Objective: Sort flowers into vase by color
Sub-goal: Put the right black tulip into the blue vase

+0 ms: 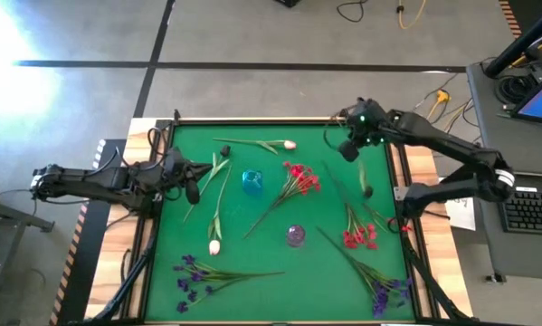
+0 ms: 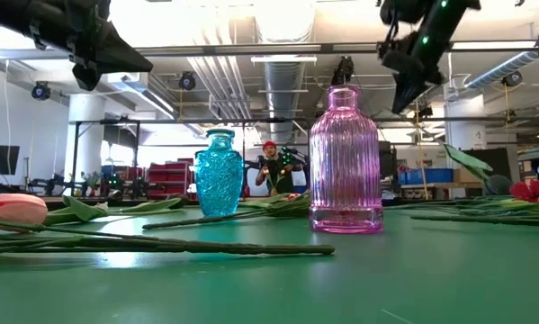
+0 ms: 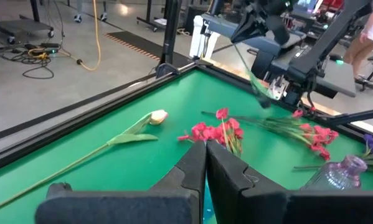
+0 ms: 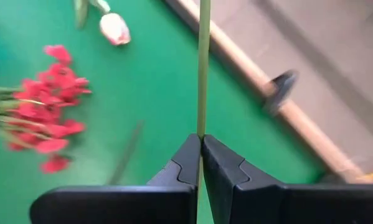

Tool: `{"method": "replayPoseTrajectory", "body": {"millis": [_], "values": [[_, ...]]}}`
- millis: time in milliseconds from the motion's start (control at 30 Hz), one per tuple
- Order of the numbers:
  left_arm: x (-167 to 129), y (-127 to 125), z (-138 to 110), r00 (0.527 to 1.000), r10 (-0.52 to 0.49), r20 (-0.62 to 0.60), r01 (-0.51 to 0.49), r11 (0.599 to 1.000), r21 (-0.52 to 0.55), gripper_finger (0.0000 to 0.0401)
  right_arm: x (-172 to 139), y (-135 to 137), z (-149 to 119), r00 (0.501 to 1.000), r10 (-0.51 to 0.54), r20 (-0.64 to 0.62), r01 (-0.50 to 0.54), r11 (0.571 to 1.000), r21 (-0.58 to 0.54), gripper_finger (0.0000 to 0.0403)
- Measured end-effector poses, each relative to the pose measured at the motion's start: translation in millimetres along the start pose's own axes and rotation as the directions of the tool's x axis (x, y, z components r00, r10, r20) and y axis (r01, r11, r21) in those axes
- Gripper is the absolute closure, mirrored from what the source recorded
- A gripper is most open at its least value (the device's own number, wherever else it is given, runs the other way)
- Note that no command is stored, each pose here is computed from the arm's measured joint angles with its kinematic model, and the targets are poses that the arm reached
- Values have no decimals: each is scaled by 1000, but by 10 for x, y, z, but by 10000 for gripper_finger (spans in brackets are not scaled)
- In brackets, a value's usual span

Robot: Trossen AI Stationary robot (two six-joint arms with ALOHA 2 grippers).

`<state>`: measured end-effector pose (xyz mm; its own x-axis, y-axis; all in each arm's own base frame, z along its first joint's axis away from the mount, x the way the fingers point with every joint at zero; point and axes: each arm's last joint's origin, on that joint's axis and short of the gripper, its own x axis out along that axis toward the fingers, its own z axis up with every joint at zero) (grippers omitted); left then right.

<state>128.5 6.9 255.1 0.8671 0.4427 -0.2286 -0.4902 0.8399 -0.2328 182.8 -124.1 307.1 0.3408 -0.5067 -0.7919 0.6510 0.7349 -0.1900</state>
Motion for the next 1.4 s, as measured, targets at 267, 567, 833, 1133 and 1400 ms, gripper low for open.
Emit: {"method": "replayPoseTrajectory", "body": {"millis": [267, 567, 833, 1133, 1400], "values": [[-52, -31, 159, 999, -16, 41, 15, 1000, 13, 401, -209, 447, 141, 973, -77, 219, 173, 869, -463, 394], [-100, -60, 306, 997, -29, 77, 26, 999, 33, 401, -118, 1053, 259, 901, -183, 392, 416, 112, -903, 394], [-112, -57, 318, 996, -31, 83, 29, 999, 29, 401, 42, 1379, 560, 785, -187, 590, 501, -368, -783, 394], [-347, -40, 600, 994, -76, 78, 74, 997, 29, 401, 29, 1737, 740, 692, -59, 720, 540, -620, -570, 394], [-477, -34, 785, 992, -83, 99, 73, 993, 96, 401, 46, 2028, 786, 685, 49, 727, 434, -829, -352, 394]]}}
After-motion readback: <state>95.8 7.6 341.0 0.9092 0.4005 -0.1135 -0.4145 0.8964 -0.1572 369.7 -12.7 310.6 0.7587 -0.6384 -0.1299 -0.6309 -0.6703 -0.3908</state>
